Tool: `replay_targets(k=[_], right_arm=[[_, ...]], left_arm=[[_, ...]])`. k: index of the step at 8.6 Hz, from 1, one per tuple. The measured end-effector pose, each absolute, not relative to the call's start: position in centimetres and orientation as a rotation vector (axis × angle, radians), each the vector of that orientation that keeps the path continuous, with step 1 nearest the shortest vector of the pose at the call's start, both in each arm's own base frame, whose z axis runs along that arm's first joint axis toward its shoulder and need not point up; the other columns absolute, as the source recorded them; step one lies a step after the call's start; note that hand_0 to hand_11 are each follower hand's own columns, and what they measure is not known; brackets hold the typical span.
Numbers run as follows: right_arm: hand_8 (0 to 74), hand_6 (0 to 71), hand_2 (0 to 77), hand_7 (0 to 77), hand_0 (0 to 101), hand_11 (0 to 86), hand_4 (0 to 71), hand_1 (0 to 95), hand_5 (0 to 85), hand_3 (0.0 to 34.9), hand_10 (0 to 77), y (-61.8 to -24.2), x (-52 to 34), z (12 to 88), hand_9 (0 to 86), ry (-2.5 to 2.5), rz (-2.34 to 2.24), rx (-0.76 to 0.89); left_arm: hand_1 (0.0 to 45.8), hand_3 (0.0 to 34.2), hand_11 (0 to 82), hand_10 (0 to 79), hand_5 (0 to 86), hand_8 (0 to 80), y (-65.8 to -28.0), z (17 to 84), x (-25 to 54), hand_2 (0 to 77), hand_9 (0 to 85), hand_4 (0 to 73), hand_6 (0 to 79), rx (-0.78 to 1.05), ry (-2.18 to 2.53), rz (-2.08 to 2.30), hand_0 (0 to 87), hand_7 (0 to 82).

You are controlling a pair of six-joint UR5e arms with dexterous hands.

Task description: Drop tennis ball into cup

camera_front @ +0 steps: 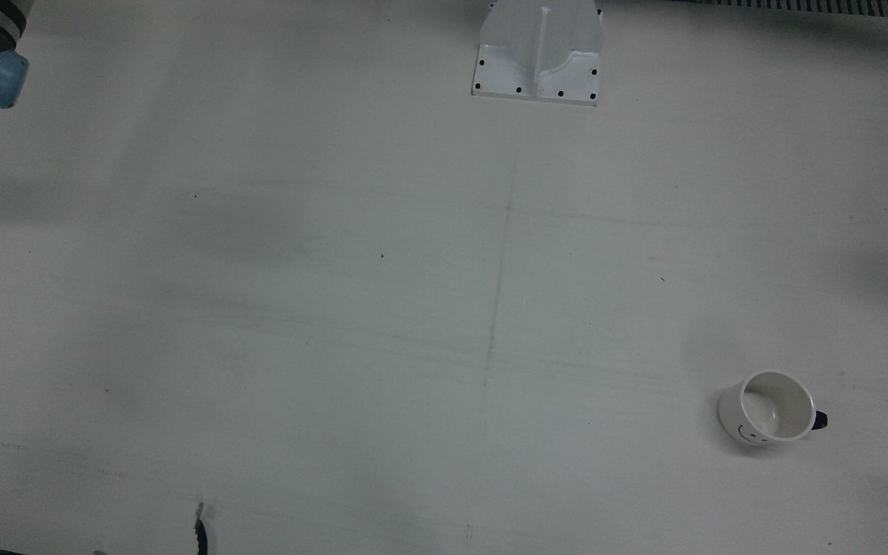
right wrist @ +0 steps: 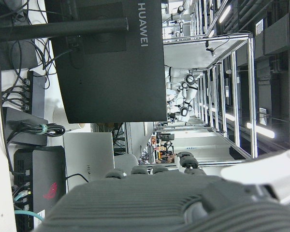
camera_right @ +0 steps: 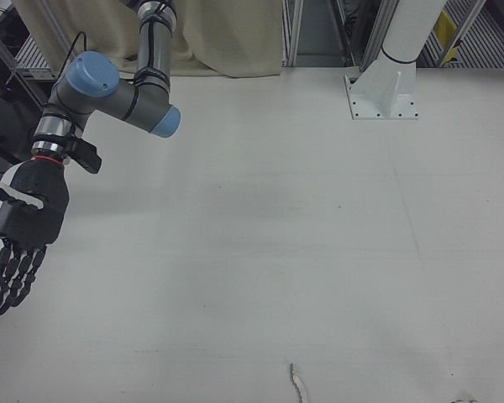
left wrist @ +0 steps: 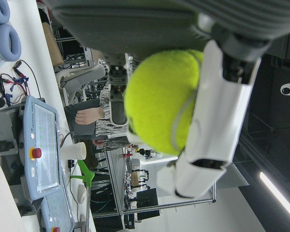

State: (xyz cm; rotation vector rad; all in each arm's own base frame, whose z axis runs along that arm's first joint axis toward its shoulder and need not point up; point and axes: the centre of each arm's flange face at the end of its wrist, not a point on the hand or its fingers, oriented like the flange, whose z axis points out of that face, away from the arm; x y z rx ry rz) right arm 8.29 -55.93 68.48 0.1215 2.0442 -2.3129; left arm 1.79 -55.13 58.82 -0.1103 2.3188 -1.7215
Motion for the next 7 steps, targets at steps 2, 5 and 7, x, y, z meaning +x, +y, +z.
replay_targets(k=[2,5,7], right_arm=[[0.0,0.0,0.5,0.0,0,0.5,0.0,0.5,0.0,0.0,0.0,-55.9,8.3,68.5,0.0,2.044,-2.312,0.12],[0.0,0.0,0.5,0.0,0,0.5,0.0,0.5,0.0,0.0,0.0,-55.9,8.3,68.5,0.0,2.045,-2.312,0.121],[0.0,0.0,0.5,0.0,0,0.5,0.0,0.5,0.0,0.0,0.0,-55.9,8.3,68.5,0.0,2.045,-2.312,0.121]], left_arm=[[24.0,0.0,33.8,21.8,31.6,57.8,-55.4,58.1,2.0,31.1,55.1,22.4,67.1,-0.113,2.332,-1.702,79.8,43.1],[24.0,0.0,33.3,20.2,29.5,57.8,-57.8,54.3,7.4,4.4,55.1,22.4,67.1,-0.195,2.336,-1.615,79.9,43.1],[24.0,0.0,32.7,21.3,30.5,57.8,-58.6,51.7,12.4,5.5,55.1,22.4,67.1,-0.246,2.333,-1.55,79.7,43.1]])
